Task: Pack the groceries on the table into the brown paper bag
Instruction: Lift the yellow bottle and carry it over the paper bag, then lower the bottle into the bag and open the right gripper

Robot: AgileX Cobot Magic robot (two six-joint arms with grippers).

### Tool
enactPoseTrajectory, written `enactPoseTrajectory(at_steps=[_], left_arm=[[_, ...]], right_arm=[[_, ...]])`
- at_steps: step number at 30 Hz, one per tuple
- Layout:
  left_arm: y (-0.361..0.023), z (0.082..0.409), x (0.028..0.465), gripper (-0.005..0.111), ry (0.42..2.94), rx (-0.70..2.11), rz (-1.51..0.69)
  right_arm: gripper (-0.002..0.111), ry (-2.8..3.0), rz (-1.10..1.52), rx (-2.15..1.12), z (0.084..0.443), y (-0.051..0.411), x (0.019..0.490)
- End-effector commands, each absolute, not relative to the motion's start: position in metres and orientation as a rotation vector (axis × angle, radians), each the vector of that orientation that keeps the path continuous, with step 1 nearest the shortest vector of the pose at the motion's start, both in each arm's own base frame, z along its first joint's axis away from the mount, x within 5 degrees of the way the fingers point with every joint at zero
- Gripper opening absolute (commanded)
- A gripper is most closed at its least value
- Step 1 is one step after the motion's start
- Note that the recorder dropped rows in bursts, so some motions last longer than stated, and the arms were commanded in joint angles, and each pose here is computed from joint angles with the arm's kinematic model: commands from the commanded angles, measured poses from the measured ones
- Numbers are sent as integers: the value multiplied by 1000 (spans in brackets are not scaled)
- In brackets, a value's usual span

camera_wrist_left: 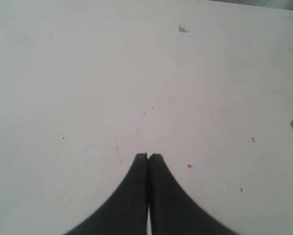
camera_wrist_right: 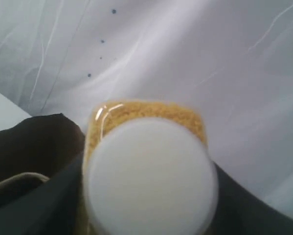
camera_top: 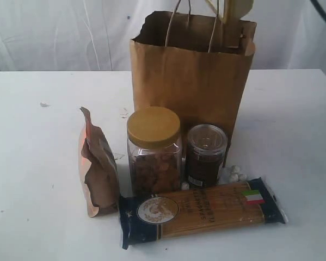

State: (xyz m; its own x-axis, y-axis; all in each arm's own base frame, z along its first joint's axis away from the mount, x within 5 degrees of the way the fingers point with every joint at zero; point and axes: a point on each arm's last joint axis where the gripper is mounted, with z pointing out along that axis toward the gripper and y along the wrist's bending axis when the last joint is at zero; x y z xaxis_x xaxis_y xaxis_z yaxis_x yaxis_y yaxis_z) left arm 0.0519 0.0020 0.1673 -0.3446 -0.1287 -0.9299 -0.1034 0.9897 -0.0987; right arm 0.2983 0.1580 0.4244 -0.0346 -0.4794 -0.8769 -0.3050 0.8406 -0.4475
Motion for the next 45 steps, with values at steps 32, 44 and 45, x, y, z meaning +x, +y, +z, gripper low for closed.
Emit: enactPoseTrajectory(at_steps=[32,44,45], left_arm=[[2,167,52,0,1923,-162,-27],[2,167,52,0,1923,-162,-27],[2,167,52,0,1923,-162,-27]], right_arm=[[54,1865,79,-316,388,171,321],[54,1917,34,-306,377,171,327],[54,1921,36,-302,377,171,327]])
